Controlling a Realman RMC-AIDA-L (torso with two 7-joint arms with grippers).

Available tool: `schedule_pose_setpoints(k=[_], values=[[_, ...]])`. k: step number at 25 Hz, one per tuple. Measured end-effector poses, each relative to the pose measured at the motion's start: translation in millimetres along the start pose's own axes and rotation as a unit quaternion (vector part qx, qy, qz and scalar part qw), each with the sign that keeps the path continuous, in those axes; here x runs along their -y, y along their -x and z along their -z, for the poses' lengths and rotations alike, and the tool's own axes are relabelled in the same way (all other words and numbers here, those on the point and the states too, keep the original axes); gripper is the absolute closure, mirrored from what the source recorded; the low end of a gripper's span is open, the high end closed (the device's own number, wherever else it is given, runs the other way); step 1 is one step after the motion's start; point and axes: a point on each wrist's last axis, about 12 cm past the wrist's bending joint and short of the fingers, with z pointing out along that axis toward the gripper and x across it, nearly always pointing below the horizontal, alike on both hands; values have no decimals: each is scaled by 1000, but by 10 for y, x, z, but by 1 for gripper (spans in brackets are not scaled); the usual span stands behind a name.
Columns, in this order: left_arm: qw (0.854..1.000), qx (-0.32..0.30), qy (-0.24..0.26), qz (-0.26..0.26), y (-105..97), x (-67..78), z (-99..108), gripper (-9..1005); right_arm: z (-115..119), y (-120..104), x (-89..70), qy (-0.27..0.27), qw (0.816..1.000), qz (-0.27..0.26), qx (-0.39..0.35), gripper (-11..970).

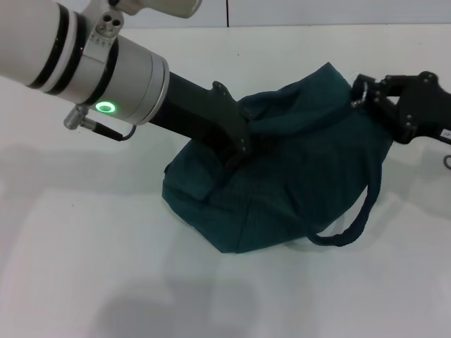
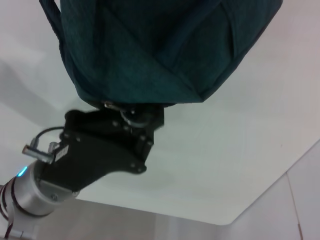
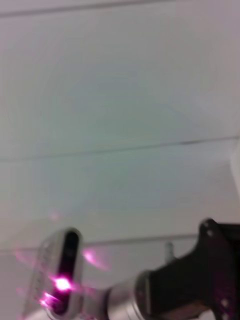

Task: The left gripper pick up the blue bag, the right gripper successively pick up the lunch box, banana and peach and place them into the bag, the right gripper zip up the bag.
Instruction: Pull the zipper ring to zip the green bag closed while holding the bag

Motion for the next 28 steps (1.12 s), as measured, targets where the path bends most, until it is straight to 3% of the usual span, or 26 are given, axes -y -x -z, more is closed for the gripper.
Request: schedule_pose_setpoints(k=[28], values=[[1000, -2, -7, 4, -20, 7, -10, 896, 85, -117, 239, -113, 993, -11, -34, 928]])
